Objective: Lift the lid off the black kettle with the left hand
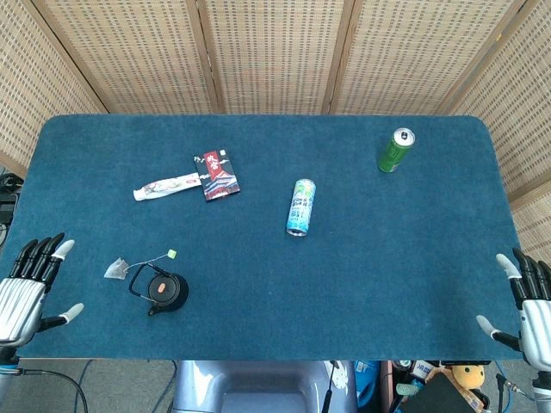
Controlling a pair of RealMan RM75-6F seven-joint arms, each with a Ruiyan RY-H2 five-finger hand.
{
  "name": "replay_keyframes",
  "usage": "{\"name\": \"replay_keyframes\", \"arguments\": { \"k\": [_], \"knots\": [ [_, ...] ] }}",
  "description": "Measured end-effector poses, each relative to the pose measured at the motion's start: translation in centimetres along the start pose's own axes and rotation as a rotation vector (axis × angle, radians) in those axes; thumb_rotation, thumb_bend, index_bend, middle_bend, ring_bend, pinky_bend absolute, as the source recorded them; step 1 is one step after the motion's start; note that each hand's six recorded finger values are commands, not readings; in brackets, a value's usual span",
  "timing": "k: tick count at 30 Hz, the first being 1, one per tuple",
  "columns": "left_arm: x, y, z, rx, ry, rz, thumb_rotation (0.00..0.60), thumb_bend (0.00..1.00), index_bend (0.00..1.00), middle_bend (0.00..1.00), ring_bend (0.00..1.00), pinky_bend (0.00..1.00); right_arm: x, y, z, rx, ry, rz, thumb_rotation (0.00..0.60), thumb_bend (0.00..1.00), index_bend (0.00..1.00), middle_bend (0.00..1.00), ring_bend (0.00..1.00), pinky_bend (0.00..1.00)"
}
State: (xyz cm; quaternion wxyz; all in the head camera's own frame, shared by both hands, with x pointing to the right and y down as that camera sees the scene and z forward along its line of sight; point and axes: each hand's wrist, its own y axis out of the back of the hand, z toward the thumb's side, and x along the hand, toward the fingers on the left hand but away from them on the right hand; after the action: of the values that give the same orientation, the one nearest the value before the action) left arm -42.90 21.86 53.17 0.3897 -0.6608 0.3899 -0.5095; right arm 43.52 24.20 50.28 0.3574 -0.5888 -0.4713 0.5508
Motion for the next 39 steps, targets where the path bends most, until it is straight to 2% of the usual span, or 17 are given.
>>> {"name": "replay_keyframes", "arguments": {
  "k": [8, 14, 20, 25, 30, 39],
  "knots": [
    [0.4, -0.8, 0.1, 0.017, -0.002, -0.022, 0.6, 0.16, 0.0, 0.0, 0.0, 0.0, 0.0, 0.1, 0.1, -0.002, 0.002, -0.001, 0.6, 0.0, 0.0, 0.0, 0.0, 0.0],
    [1.8, -2.0, 1.3, 0.022, -0.053, -0.042, 0.6, 0.16, 0.0, 0.0, 0.0, 0.0, -0.1, 0.2, -0.1, -0.007, -0.006, -0.003, 0.6, 0.0, 0.0, 0.0, 0.0, 0.0],
    [4.1, -4.4, 4.3, 0.036, -0.181, -0.099, 0.6, 0.16, 0.0, 0.0, 0.0, 0.0, -0.3, 0.0, -0.2, -0.003, -0.012, 0.004, 0.6, 0.0, 0.0, 0.0, 0.0, 0.0],
    [5.4, -7.5, 7.4, 0.035, -0.273, -0.147, 0.6, 0.16, 0.0, 0.0, 0.0, 0.0, -0.4, -0.4, -0.2, 0.004, -0.016, 0.015, 0.6, 0.0, 0.0, 0.0, 0.0, 0.0],
    [5.9, -10.0, 8.5, 0.027, -0.301, -0.184, 0.6, 0.16, 0.0, 0.0, 0.0, 0.0, -0.4, -0.4, -0.3, 0.003, -0.016, 0.016, 0.6, 0.0, 0.0, 0.0, 0.0, 0.0],
    [5.8, -13.1, 8.3, 0.032, -0.3, -0.229, 0.6, 0.16, 0.0, 0.0, 0.0, 0.0, -0.4, -0.4, -0.2, 0.0, -0.014, 0.018, 0.6, 0.0, 0.0, 0.0, 0.0, 0.0]
  ]
}}
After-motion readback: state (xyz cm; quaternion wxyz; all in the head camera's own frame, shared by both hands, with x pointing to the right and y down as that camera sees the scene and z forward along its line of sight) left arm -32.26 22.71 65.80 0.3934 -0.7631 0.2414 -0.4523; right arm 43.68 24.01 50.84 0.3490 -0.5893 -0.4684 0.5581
